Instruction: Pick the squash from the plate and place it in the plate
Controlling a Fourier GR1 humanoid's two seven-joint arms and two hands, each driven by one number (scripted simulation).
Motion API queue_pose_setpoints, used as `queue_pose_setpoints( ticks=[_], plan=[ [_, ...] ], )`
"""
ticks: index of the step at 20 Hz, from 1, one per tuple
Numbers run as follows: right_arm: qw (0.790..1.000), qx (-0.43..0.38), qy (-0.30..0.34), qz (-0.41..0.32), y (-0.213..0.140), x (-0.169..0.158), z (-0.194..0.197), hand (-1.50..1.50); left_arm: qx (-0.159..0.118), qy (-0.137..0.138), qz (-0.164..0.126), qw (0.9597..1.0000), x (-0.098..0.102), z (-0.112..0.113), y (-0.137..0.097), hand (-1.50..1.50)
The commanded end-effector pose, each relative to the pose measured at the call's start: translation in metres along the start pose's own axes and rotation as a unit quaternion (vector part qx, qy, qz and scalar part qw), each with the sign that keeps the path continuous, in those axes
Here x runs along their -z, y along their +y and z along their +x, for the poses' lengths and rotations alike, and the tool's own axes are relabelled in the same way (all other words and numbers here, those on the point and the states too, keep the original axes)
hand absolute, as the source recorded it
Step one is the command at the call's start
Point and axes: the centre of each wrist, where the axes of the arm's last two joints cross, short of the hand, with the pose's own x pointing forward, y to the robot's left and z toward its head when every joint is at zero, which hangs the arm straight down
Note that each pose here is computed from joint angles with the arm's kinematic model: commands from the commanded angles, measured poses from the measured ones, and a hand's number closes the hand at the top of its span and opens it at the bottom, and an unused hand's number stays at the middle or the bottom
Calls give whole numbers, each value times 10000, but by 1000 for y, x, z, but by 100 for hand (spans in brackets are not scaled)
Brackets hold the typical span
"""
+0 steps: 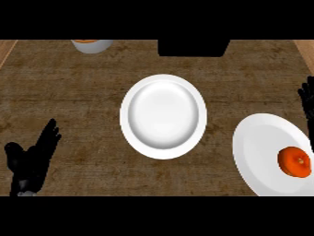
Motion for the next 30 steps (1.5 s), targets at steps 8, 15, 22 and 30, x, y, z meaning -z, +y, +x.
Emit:
queue_pose_setpoints(
  ticks=[8,15,22,30],
  plan=[
    [8969,-2783,-1448,3116,25,8,48,150,540,-2412,-729,9662,23,112,-8,0],
    [9586,-153,-1101,2623,70,-90,-48,-150,563,-2681,-789,9585,29,144,6,0],
    [9539,-131,-1904,2315,17,-81,-26,-150,470,-2685,-792,9589,32,156,-14,0],
    [9225,-2783,-1044,2461,-55,-42,46,-150,597,-2651,-825,9588,32,158,5,0]
  ],
)
